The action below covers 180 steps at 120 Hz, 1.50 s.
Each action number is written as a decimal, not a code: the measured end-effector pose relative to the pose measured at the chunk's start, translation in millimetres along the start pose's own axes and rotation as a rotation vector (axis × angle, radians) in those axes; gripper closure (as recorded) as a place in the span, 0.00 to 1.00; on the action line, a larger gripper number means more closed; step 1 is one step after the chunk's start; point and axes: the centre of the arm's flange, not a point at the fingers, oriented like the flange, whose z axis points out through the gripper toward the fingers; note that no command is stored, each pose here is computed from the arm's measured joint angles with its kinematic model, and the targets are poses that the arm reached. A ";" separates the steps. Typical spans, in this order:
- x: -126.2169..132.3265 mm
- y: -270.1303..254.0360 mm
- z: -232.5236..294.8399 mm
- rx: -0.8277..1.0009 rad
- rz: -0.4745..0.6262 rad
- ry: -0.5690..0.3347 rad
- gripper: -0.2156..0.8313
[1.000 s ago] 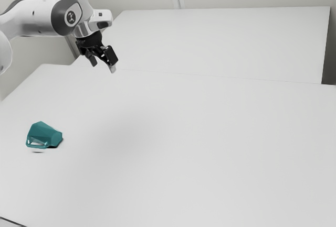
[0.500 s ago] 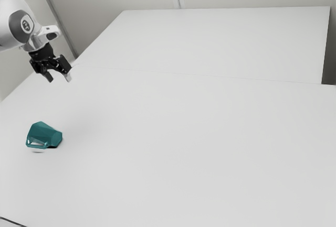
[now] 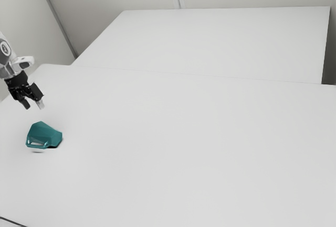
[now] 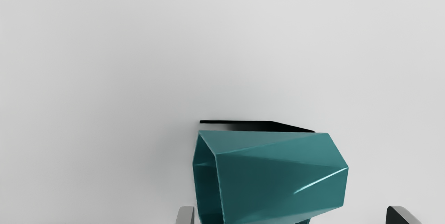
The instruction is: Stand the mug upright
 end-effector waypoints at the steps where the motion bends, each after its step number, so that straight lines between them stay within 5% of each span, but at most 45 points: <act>1: -1.0 -1.9 1.4 -0.002 0.002 -0.002 0.21; 53: -2.1 -61.0 55.4 -0.219 0.136 0.046 0.21; 109: -35.3 -82.2 98.8 -0.541 0.166 0.163 0.22; 158: -43.9 -80.8 107.8 -0.709 0.178 0.260 0.74; 180: -42.7 -77.7 105.6 -0.735 0.191 0.282 0.86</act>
